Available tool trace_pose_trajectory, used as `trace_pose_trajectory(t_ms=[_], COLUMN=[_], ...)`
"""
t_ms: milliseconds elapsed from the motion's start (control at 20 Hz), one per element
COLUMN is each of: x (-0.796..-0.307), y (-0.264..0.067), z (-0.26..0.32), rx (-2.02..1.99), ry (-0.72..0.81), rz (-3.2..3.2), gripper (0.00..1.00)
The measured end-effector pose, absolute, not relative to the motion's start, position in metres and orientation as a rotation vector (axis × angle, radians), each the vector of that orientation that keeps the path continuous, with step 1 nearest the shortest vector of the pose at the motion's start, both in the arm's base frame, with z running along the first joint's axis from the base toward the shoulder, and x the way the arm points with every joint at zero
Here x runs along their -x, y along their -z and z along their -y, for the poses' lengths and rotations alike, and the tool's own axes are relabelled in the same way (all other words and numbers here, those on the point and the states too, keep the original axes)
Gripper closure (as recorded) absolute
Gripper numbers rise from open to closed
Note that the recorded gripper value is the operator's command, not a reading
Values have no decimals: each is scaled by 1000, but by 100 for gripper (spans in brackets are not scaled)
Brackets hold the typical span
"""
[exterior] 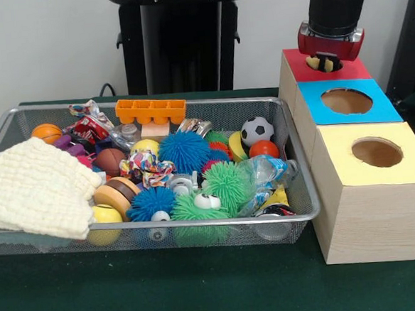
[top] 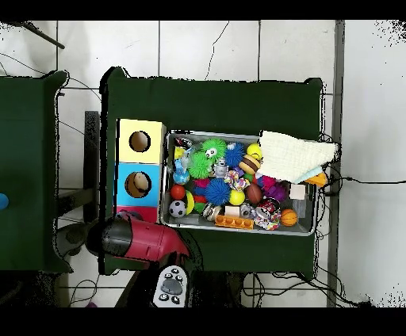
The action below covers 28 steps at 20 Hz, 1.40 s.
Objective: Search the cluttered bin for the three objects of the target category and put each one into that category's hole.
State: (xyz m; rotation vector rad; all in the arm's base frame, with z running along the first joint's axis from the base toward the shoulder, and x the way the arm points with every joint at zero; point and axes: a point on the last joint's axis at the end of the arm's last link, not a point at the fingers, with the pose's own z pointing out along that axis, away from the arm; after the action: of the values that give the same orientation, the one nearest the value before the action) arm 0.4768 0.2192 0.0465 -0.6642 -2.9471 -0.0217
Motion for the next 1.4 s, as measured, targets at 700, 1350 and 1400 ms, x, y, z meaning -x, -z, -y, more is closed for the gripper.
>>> trace_pose_trajectory(t_ms=[700, 1350, 1400], x=[-478, -473, -473], y=[-55, -56, -56], z=[-219, -215, -215], rx=[664, 665, 665], ry=[28, 17, 17], rz=[2936, 2902, 2902], gripper=[100, 0, 0])
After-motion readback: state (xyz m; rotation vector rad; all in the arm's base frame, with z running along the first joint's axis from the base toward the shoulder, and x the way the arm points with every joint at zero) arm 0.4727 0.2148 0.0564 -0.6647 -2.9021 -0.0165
